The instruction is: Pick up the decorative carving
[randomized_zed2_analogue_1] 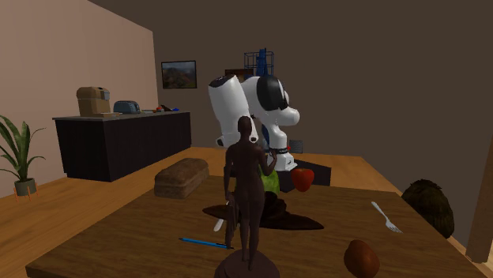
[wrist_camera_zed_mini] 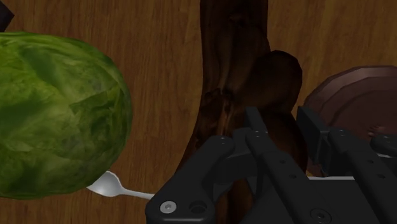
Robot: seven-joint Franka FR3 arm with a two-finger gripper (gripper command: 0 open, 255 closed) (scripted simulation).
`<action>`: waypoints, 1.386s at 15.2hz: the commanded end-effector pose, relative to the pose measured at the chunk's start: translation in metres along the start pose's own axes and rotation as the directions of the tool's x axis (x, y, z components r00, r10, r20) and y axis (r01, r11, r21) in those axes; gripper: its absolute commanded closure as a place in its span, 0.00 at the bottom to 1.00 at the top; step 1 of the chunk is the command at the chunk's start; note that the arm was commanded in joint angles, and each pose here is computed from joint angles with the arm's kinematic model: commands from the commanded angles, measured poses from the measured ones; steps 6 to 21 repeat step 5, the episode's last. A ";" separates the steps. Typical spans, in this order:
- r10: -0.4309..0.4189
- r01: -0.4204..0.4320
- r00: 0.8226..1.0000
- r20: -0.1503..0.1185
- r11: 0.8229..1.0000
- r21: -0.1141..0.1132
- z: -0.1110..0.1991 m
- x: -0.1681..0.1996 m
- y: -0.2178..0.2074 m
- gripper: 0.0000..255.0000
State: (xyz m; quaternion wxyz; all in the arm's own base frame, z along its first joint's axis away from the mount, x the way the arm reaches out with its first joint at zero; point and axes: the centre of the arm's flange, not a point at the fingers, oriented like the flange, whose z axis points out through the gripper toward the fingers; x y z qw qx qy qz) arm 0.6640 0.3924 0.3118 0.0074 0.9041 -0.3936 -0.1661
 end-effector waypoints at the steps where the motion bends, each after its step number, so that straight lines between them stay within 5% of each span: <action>1: -0.001 0.001 1.000 0.000 1.000 0.001 -0.010 -0.004 0.002 1.00; 21: -0.001 0.001 1.000 0.000 1.000 0.001 -0.021 -0.007 0.003 1.00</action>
